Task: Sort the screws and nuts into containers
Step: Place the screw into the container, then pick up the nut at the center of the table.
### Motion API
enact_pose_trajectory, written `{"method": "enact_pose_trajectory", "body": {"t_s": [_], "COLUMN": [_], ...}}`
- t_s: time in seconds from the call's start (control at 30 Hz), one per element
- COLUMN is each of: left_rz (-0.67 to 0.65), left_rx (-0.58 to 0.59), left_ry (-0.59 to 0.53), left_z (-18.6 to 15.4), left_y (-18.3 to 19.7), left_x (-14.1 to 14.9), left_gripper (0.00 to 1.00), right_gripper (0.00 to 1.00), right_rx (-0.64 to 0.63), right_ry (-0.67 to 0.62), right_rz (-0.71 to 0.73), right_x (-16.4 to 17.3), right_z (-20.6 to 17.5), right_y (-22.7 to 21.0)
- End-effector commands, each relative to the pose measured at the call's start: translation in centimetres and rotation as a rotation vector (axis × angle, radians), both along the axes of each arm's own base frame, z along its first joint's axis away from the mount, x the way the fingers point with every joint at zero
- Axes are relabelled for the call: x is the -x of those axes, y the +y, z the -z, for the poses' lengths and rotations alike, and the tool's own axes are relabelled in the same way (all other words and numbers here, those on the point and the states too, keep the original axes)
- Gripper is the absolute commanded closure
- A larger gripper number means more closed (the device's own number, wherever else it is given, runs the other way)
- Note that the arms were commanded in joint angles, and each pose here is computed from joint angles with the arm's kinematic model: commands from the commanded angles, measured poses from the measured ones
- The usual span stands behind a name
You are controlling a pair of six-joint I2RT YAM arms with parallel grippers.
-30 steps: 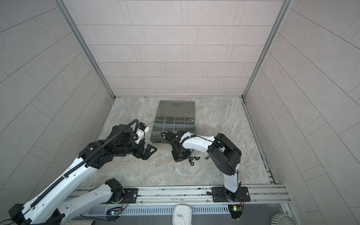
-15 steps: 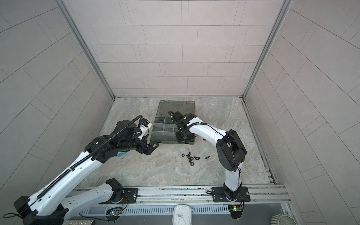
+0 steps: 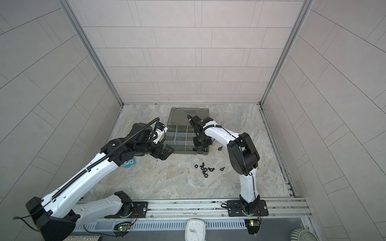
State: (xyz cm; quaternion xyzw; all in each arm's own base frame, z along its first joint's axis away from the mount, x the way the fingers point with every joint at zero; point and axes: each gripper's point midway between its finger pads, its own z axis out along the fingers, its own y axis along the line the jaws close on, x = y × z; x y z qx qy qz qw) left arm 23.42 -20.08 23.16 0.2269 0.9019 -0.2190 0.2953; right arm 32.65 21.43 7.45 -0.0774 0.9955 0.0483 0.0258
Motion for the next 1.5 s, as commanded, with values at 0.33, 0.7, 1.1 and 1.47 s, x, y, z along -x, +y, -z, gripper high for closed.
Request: {"method": "enact_pose_trajectory", "body": {"t_s": [0.33, 0.7, 1.1, 1.47], "left_rz": [0.010, 0.025, 0.026, 0.069], "left_rx": [0.024, 0.072, 0.054, -0.060], "left_ry": [0.010, 0.100, 0.190, 0.320], "left_z": [-0.5, 0.6, 2.8, 8.3], "left_y": [-0.8, -2.8, -4.1, -7.2], "left_x": [-1.2, -1.7, -2.6, -1.2], "left_gripper": [0.00, 0.03, 0.13, 0.13], "right_gripper": [0.68, 0.68, 0.69, 0.61], "right_rx": [-0.064, -0.064, -0.089, -0.121], "right_ry": [-0.076, -0.117, -0.066, 0.001], "right_rz": [0.014, 0.110, 0.132, 0.182], "right_x": [-1.2, 1.7, 3.6, 3.5], "right_z": [-4.8, -8.6, -7.7, -5.8], "right_y": [-1.4, -7.3, -8.7, -10.8]}}
